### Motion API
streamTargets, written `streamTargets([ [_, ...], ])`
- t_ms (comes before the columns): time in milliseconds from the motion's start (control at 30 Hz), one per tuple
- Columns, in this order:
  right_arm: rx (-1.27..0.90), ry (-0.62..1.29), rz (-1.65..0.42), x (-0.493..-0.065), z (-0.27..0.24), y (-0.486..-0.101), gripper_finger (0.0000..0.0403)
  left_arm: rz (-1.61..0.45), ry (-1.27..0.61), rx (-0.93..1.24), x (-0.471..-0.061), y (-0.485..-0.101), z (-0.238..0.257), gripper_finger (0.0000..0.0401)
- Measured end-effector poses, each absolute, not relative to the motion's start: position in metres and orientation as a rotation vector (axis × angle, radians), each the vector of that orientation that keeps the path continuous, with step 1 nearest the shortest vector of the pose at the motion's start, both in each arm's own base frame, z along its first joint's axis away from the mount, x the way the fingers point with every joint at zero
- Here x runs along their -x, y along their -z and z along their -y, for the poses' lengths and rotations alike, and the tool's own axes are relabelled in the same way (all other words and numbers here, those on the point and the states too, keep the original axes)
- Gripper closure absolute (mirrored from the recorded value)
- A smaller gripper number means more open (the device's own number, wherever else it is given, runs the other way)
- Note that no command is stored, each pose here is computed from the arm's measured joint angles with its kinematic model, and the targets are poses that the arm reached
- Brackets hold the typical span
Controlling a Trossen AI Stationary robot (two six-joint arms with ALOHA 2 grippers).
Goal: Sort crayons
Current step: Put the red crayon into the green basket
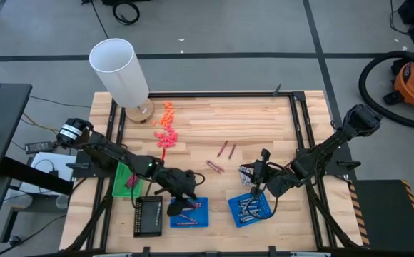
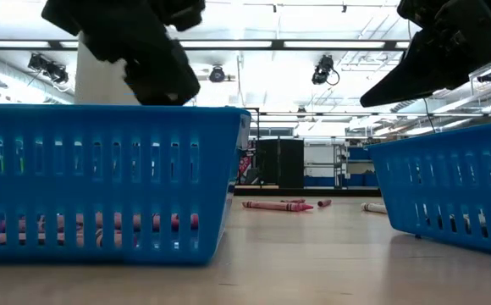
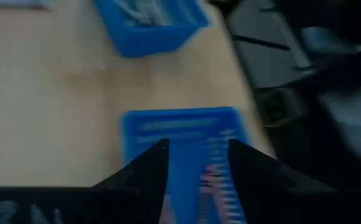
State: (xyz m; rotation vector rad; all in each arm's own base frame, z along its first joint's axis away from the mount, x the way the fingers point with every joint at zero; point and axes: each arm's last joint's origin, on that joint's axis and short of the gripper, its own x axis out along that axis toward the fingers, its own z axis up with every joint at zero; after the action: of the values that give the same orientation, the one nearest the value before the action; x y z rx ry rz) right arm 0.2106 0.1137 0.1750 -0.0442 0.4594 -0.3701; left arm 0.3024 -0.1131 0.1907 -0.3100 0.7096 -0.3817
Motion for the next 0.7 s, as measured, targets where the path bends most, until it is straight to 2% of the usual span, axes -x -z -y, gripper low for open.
streamTargets([
  [300, 0.045, 0.371, -0.460, -0.211, -0.114, -0.175, 0.0295, -0.645, 0.195, 0.222, -0.314, -0.192, 0.082, 0.0225],
  [700, 0.055, 0.377, -0.458, -0.211, -0.113, -0.175, 0.0295, -0.637, 0.130, 0.204, -0.334, -0.166, 0.056, 0.0225],
])
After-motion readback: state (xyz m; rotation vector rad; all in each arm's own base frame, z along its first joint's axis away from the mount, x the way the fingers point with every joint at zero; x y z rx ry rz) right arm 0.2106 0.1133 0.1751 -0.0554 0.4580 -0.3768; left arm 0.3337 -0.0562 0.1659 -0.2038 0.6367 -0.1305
